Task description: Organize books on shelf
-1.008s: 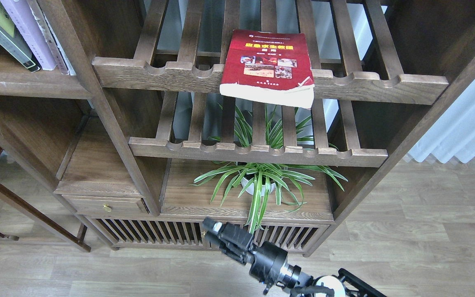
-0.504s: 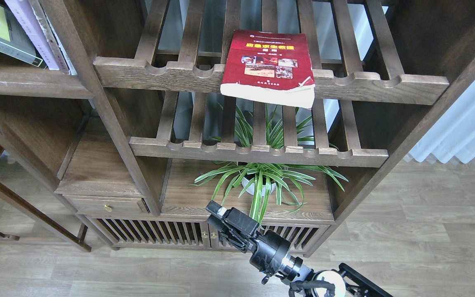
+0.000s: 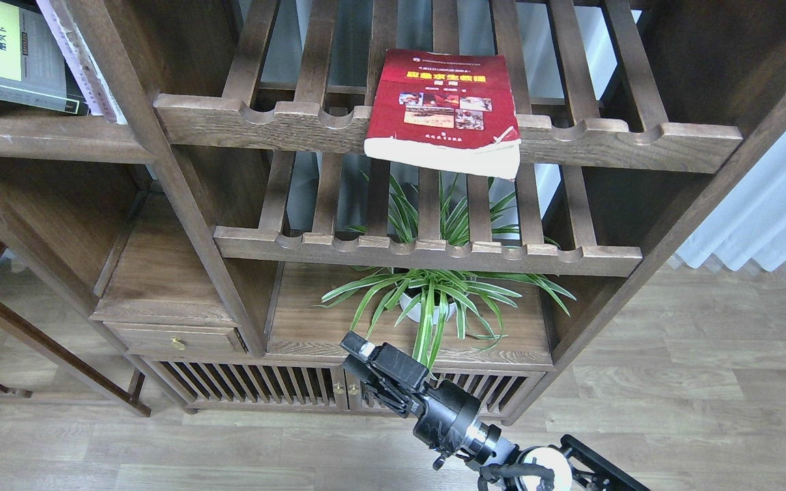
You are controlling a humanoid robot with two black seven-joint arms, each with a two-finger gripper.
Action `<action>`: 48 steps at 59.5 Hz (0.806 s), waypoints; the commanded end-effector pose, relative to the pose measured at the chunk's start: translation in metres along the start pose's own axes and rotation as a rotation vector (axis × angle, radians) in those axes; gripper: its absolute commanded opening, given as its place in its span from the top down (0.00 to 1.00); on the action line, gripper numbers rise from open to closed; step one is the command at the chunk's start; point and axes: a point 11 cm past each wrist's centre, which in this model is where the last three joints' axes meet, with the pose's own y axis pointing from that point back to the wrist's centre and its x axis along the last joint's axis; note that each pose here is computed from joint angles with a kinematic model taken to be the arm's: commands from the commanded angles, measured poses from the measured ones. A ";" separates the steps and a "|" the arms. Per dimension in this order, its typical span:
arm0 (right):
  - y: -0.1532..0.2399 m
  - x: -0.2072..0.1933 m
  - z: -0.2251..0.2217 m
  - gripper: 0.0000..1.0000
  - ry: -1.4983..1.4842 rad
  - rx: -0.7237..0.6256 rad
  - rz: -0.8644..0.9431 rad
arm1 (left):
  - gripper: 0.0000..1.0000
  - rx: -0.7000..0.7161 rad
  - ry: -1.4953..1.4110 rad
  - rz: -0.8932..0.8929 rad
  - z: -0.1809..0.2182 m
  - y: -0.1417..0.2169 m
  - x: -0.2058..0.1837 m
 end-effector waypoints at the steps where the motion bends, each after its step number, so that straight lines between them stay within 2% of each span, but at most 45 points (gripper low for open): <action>1: 0.000 -0.001 -0.002 0.21 0.001 0.009 -0.002 | 0.34 0.034 0.017 0.017 -0.012 0.016 0.002; 10: 0.001 -0.001 -0.008 0.19 0.001 0.041 -0.004 | 0.29 0.075 0.036 0.058 -0.027 0.035 0.011; 18: 0.001 0.000 -0.006 0.02 0.005 0.033 -0.001 | 0.27 0.116 0.082 0.097 -0.051 0.053 0.017; 23: 0.000 -0.001 -0.007 0.02 0.008 0.033 -0.003 | 0.27 0.149 0.112 0.126 -0.069 0.066 0.021; 25: -0.001 -0.003 -0.008 0.03 0.012 0.033 -0.009 | 0.23 0.160 0.122 0.138 -0.076 0.071 0.023; 28: -0.009 -0.022 -0.008 0.04 0.024 0.030 -0.068 | 0.11 0.197 0.163 0.183 -0.099 0.091 0.028; 31: -0.014 -0.036 -0.007 0.04 0.031 0.027 -0.111 | 0.08 0.216 0.191 0.213 -0.113 0.104 0.031; 40: -0.023 -0.075 -0.009 0.08 0.069 0.025 -0.228 | 0.06 0.241 0.225 0.277 -0.130 0.132 0.038; 48: -0.024 -0.090 -0.015 0.08 0.109 0.044 -0.264 | 0.05 0.253 0.249 0.332 -0.142 0.150 0.045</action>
